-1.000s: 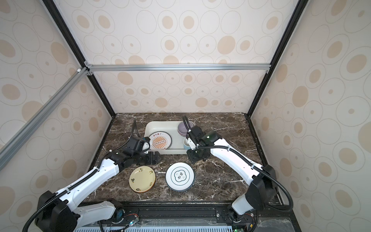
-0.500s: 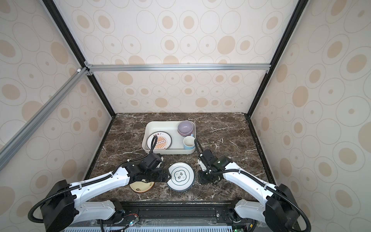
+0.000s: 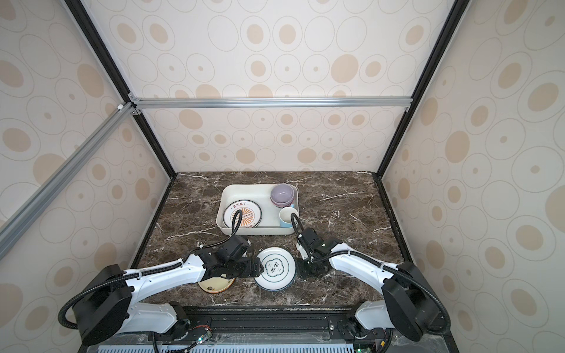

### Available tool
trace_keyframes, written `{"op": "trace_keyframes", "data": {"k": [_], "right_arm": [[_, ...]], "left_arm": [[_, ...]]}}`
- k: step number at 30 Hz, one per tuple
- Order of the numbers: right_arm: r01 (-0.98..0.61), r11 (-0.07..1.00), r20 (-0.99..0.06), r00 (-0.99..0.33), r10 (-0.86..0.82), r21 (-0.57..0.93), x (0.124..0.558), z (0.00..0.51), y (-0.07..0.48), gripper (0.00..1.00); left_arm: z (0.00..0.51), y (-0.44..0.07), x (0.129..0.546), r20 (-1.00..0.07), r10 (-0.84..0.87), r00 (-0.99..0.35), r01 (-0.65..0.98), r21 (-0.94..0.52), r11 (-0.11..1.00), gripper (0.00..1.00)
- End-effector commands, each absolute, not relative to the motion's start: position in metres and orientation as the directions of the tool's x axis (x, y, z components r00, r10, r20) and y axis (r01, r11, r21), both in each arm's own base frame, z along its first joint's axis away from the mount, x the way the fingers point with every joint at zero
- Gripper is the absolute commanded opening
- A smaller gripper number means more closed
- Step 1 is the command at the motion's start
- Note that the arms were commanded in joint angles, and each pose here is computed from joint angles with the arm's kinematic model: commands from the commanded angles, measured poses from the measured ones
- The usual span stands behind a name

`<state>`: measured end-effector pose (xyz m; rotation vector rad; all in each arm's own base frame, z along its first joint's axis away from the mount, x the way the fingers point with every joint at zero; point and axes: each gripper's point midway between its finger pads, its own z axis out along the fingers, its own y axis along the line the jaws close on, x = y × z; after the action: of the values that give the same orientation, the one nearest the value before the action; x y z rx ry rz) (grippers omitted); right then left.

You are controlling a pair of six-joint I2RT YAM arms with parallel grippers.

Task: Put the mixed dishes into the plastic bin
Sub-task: 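Grip the white teal-rimmed plate edges with both grippers and tilt it up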

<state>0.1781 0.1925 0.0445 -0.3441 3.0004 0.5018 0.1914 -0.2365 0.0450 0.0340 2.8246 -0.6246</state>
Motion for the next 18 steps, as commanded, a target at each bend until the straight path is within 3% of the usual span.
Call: {"op": "trace_keyframes", "data": {"k": [1, 18], "right_arm": [[-0.244, 0.915, -0.129, -0.968, -0.213, 0.321, 0.189, 0.046, 0.202, 0.26], [-0.272, 0.904, -0.05, -0.961, -0.271, 0.329, 0.208, 0.034, 0.227, 0.23]], "left_arm": [[0.053, -0.249, 0.2, -0.261, -0.033, -0.965, 0.088, -0.437, 0.895, 0.91], [0.039, -0.248, 0.224, -0.22, -0.039, -0.975, 0.074, -0.483, 0.872, 0.91]]}}
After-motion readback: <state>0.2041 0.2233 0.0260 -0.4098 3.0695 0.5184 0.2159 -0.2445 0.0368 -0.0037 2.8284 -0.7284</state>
